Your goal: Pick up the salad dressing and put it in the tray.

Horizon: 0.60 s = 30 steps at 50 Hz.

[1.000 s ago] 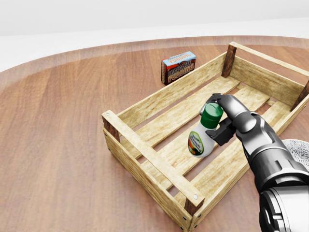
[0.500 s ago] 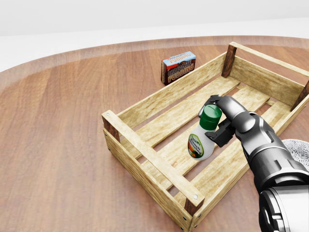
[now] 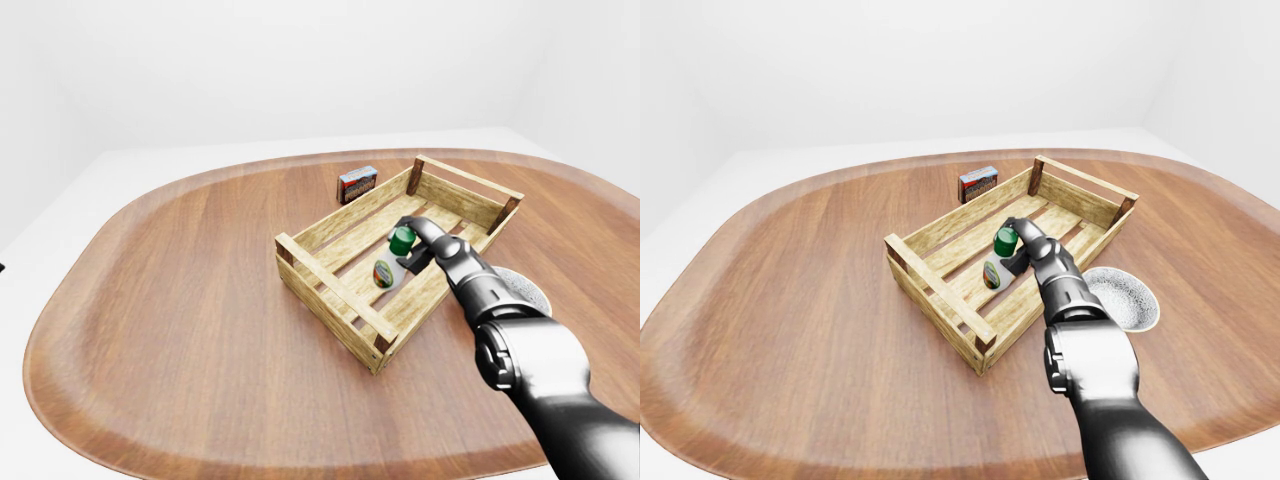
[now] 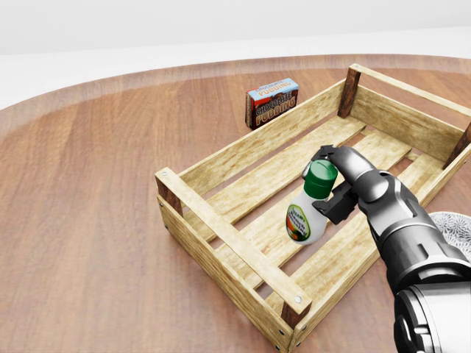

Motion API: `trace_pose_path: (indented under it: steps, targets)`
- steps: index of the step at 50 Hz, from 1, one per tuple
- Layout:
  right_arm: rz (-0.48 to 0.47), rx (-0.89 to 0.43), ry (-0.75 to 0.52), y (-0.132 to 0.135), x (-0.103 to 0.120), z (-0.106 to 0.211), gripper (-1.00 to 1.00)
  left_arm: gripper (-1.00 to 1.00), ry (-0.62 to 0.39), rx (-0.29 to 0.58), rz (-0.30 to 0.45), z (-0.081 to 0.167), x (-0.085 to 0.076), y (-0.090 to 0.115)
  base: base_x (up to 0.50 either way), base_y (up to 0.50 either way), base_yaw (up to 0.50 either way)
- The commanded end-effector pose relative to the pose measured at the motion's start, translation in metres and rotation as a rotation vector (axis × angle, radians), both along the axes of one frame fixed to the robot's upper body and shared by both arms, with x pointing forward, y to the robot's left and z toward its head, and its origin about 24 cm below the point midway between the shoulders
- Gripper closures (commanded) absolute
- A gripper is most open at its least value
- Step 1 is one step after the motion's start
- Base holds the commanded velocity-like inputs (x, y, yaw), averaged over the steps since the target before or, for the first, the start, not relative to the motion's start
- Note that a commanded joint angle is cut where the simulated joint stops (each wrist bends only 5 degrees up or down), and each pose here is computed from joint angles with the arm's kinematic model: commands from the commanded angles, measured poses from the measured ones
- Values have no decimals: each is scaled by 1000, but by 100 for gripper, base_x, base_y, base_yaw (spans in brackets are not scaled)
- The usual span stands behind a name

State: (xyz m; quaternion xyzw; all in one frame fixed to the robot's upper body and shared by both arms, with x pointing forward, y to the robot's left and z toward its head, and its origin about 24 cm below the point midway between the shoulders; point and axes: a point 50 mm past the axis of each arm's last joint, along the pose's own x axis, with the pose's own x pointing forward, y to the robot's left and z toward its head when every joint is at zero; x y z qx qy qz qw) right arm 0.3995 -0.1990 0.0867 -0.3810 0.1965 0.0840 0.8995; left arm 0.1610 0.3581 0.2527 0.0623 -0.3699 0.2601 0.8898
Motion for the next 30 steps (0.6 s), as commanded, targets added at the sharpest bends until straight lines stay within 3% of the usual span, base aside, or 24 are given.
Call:
trace_pose_path:
  steps: [1, 7, 10, 16, 23, 30]
  targets:
    - [-7, 9, -35, -1, 3, 8, 100, -100, 4, -9, -1, -2, 0, 2, 0, 0, 0]
    - [-21, 11, -32, -3, 5, 14, 100, -100, -25, -10, -9, 6, 0, 4, 0, 0, 0]
    - [-24, -3, -30, -4, 7, 21, 100, -100, 19, -28, -10, -3, 4, 9, 0, 0, 0]
    - [-33, -22, -48, -3, 13, 36, 100, -100, 53, 0, -22, -7, -5, 12, 0, 0, 0]
    - [-39, -41, -63, -5, 15, 46, 100, -100, 179, 112, -26, -22, -35, 14, 0, 0, 0]
    - [-34, -27, -76, -1, 17, 50, 100, -100, 344, 98, 23, -50, -55, 33, 0, 0, 0]
